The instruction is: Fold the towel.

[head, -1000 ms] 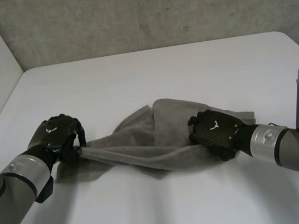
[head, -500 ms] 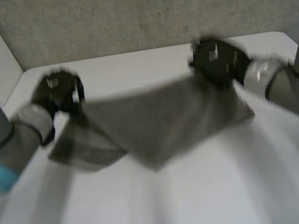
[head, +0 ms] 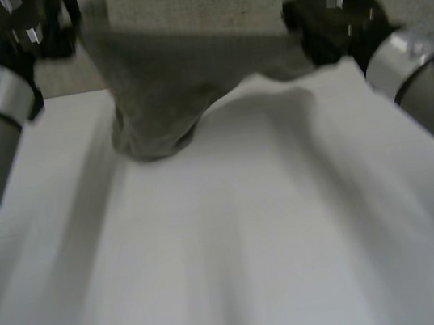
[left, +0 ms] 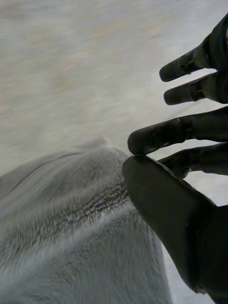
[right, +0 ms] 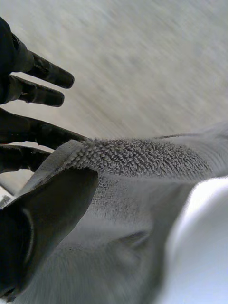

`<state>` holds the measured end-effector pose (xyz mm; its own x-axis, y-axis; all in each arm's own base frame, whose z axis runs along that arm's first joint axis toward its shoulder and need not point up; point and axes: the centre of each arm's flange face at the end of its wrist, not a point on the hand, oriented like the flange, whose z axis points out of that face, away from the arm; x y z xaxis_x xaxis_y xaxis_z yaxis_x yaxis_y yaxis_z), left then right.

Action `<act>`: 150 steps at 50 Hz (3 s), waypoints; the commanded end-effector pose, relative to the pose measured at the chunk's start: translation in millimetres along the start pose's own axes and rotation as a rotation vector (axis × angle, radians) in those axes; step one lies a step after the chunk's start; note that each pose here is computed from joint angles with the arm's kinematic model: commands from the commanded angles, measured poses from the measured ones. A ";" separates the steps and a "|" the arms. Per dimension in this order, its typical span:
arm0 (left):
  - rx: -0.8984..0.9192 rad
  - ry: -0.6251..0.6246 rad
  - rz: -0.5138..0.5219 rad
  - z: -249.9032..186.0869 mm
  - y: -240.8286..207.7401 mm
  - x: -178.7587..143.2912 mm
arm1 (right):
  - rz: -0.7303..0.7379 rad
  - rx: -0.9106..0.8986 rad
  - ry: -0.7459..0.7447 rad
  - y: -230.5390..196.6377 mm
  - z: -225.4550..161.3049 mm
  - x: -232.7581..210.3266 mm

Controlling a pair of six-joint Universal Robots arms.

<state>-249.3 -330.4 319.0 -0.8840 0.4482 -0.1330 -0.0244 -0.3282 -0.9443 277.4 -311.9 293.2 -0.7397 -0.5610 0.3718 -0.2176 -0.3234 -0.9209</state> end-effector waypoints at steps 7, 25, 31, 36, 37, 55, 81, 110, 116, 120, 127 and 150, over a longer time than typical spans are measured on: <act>-0.446 0.105 0.022 -91.0 116.9 29.7 | 0.039 -0.272 -0.101 89.1 -55.5 -47.9; -0.496 0.010 0.070 -127.1 80.0 14.3 | 0.043 -0.351 -0.120 89.2 -79.0 -54.6; -0.487 -0.043 0.077 -129.7 69.9 -1.3 | 0.048 -0.390 -0.167 109.7 -74.9 -63.1; -0.504 -0.063 0.079 -133.7 73.3 -6.9 | 0.021 -0.413 -0.195 117.6 -75.2 -65.9; -0.513 -0.067 0.077 -135.0 75.7 -8.4 | 0.003 -0.419 -0.219 119.1 -77.9 -68.8; -0.595 -0.059 0.048 -148.6 95.1 -4.7 | -0.069 -0.426 -0.250 100.6 -79.6 -45.3; -0.606 -0.059 0.041 -154.6 95.2 -1.7 | 0.008 -0.484 -0.429 121.3 -7.5 -81.1; -0.609 -0.056 0.039 -155.8 95.9 -0.9 | 0.152 -0.640 -0.401 139.8 -12.3 -63.8; -0.608 -0.057 0.040 -155.7 95.5 -1.1 | 0.126 -0.650 -0.363 130.5 -27.9 -41.0; -0.608 -0.056 0.039 -155.7 95.5 -1.0 | 0.101 -0.659 -0.337 124.2 -43.1 -28.1; -0.607 -0.053 0.039 -155.8 95.4 -0.1 | 0.091 -0.628 -0.305 119.8 -70.3 -18.1; -0.626 -0.044 0.031 -158.9 101.1 2.6 | 0.074 -0.603 -0.293 150.4 -84.8 -37.4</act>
<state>-179.8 -230.3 175.6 -0.8983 0.4080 -0.1629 0.2687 0.2170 -0.9385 218.2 -275.1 133.7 -0.5838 -0.7781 0.2316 -0.5495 0.1686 -0.8183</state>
